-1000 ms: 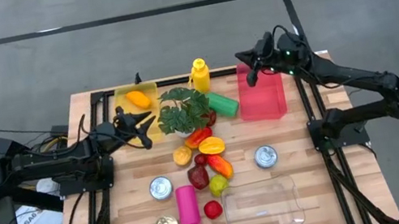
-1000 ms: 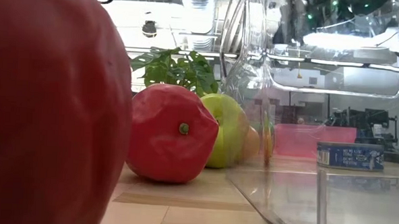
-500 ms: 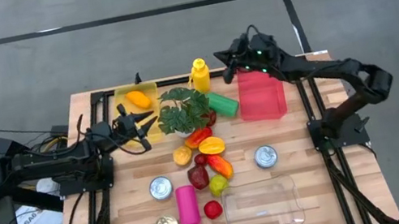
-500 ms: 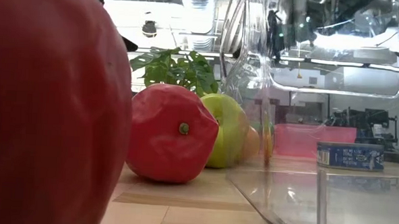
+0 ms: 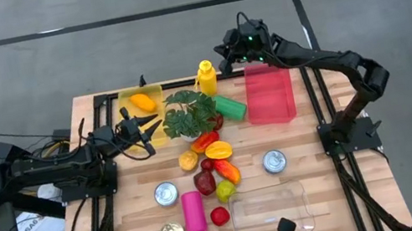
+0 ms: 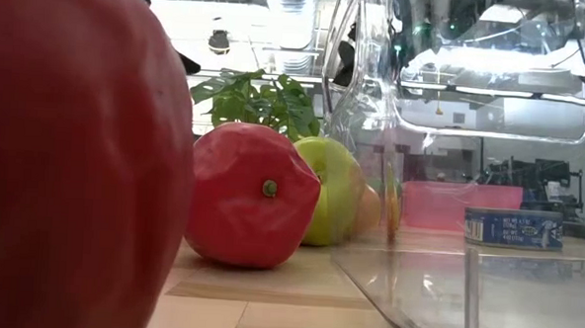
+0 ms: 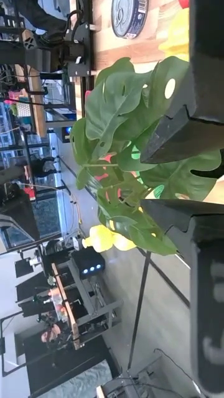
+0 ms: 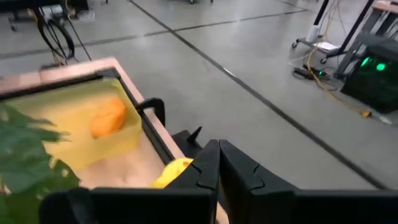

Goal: Pick & Place Food Item
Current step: Put the yellow water bottle into the pink bin

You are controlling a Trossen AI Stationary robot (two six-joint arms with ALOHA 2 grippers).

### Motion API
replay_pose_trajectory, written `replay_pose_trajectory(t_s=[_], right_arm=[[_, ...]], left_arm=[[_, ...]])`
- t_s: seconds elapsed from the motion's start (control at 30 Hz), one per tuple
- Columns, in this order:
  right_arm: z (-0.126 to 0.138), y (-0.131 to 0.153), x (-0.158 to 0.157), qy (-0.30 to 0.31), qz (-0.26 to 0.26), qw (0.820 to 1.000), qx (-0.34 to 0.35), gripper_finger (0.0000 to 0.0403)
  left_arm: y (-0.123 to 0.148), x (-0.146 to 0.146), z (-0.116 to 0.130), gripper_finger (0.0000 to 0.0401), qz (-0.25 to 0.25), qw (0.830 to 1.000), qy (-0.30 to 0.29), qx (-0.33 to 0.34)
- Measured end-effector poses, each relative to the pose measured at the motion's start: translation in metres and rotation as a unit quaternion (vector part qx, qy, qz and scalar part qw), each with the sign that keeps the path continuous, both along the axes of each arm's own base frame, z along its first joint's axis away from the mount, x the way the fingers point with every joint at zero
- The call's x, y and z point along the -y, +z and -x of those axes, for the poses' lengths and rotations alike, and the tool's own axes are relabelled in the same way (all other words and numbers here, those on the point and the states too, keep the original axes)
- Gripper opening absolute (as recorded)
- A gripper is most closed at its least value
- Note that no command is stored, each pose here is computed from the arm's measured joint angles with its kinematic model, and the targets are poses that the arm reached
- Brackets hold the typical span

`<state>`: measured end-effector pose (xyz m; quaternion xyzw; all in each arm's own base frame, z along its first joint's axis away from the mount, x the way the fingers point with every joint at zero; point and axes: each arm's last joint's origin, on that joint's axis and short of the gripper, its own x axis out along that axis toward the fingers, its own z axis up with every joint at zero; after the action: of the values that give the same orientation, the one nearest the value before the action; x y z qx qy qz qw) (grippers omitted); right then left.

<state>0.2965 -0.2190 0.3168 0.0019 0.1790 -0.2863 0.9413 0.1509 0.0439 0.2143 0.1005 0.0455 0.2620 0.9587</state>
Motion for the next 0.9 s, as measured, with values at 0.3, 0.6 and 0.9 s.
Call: replay_pose_trajectory(t_s=[0.3, 0.6, 0.9], right_arm=[[-0.004, -0.002, -0.010, 0.037, 0.032, 0.998, -0.049, 0.0107], [-0.011, -0.005, -0.022, 0.050, 0.039, 0.995, -0.074, 0.0247], [-0.014, -0.005, -0.026, 0.050, 0.026, 0.996, -0.064, 0.0265]], left_arm=[[0.000, 0.000, 0.000, 0.0090, 0.001, 1.000, 0.002, -0.001], [0.000, 0.000, 0.000, 0.0090, 0.001, 1.000, 0.002, -0.001], [-0.003, 0.000, 0.000, 0.0090, 0.004, 1.000, 0.002, -0.012]])
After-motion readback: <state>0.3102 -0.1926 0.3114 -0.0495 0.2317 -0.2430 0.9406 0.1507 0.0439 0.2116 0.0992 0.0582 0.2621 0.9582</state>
